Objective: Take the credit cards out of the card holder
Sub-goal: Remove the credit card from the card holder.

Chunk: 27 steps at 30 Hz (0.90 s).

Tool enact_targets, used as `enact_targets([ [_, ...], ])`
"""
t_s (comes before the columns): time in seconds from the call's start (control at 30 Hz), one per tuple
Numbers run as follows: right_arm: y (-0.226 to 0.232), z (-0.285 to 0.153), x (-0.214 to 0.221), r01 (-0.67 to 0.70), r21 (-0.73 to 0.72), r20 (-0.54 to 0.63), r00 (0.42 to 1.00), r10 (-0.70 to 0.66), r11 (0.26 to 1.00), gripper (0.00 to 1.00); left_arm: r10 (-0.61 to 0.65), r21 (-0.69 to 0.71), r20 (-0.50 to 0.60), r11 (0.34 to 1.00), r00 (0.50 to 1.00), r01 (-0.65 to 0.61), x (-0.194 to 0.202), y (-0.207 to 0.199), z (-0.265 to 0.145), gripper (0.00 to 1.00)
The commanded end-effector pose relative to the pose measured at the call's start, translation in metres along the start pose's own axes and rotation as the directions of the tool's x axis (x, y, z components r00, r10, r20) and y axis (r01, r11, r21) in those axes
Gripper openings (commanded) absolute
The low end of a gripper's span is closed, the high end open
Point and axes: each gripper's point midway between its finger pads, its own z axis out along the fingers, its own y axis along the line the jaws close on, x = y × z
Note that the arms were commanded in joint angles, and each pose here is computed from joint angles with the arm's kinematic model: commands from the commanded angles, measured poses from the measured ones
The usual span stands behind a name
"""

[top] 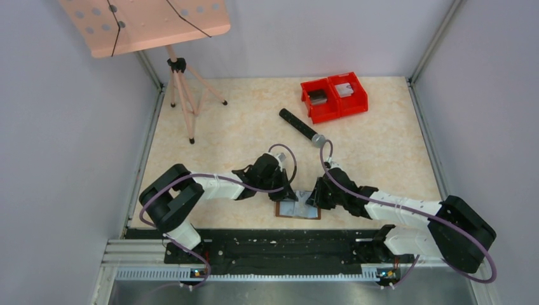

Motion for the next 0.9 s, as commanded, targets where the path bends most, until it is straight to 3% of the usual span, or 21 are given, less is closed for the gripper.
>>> enact_targets([
  [0.0, -0.026, 0.003, 0.015, -0.001, 0.084, -0.045, 0.999, 0.005, 0.996, 0.19, 0.011, 0.108, 0.002, 0.994, 1.0, -0.011, -0.003, -0.023, -0.003, 0.0],
  [0.4, -0.012, 0.002, 0.001, 0.051, 0.061, -0.023, 0.999, -0.049, 0.997, 0.2, -0.003, 0.019, 0.112, 1.0, 0.994, 0.001, -0.023, 0.007, -0.036, 0.0],
  [0.67, 0.039, -0.018, -0.042, 0.218, -0.043, 0.073, 0.974, -0.215, 0.975, 0.24, 0.052, -0.047, 0.181, 0.998, 0.982, -0.045, -0.034, 0.011, -0.059, 0.0],
  [0.87, 0.065, -0.039, -0.065, 0.354, -0.12, 0.192, 0.925, -0.328, 0.927, 0.27, 0.161, -0.029, 0.298, 0.987, 0.941, -0.159, -0.048, -0.005, -0.087, 0.0],
])
